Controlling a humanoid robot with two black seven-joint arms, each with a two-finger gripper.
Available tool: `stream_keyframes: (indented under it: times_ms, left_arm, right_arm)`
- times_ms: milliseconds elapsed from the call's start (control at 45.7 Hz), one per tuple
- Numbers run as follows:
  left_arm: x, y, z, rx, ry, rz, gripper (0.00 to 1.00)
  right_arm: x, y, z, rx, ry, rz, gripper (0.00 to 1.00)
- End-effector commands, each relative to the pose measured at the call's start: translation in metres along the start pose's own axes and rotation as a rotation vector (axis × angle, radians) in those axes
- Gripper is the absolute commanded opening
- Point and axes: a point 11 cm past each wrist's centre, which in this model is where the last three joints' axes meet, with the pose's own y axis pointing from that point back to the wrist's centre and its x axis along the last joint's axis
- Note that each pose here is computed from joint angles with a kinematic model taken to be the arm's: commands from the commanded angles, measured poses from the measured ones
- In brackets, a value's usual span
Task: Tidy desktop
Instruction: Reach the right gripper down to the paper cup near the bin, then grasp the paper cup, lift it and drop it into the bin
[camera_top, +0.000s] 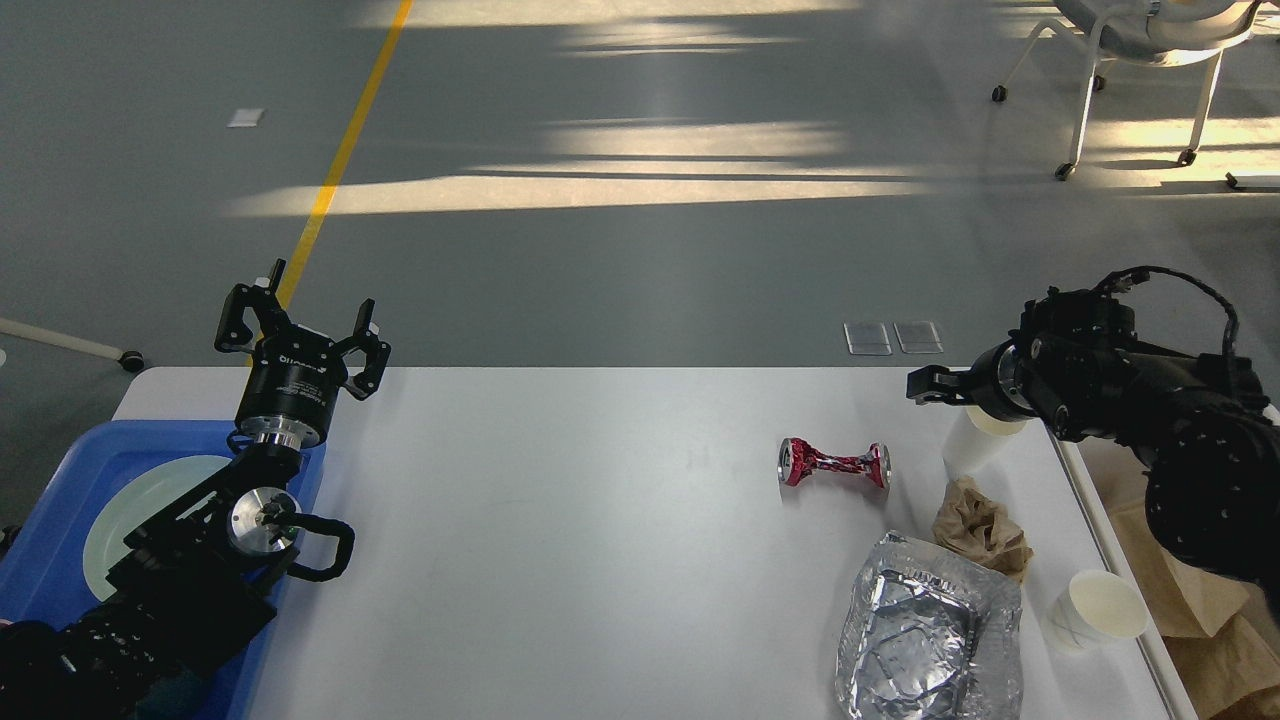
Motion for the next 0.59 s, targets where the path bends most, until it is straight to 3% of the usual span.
stream_keyframes:
  times_ms: [0,306,415,525,547,569]
  left_arm:
    - [0.000,0.000,0.000,-0.001,0.000,-0.001,0.96]
    - [0.000,0.000,0.000,-0.001,0.000,-0.001,0.96]
    - [0.000,0.000,0.000,0.000,0.000,0.000,0.96]
    - [0.000,0.000,0.000,0.001,0.000,0.000,0.96]
    - [0.000,0.000,0.000,-0.001,0.000,-0.001,0.96]
    - [0.000,0.000,0.000,0.000,0.000,0.000,0.96]
  right_arm:
    - [-0.009,-0.007,0.004,-0.004,-0.008,0.020,0.97]
    - [-0.024,-0.019,-0.007,0.025,-0.031,0.048,0.89]
    - [-0.024,-0.019,-0.009,0.023,-0.033,0.049,0.63]
    - [-0.031,-0.023,-0.012,0.025,-0.045,0.036,0.06]
    - [-0.031,-0.023,-0.012,0.029,-0.053,0.036,0.00]
    - [-0.031,-0.023,-0.013,0.028,-0.061,0.036,0.00]
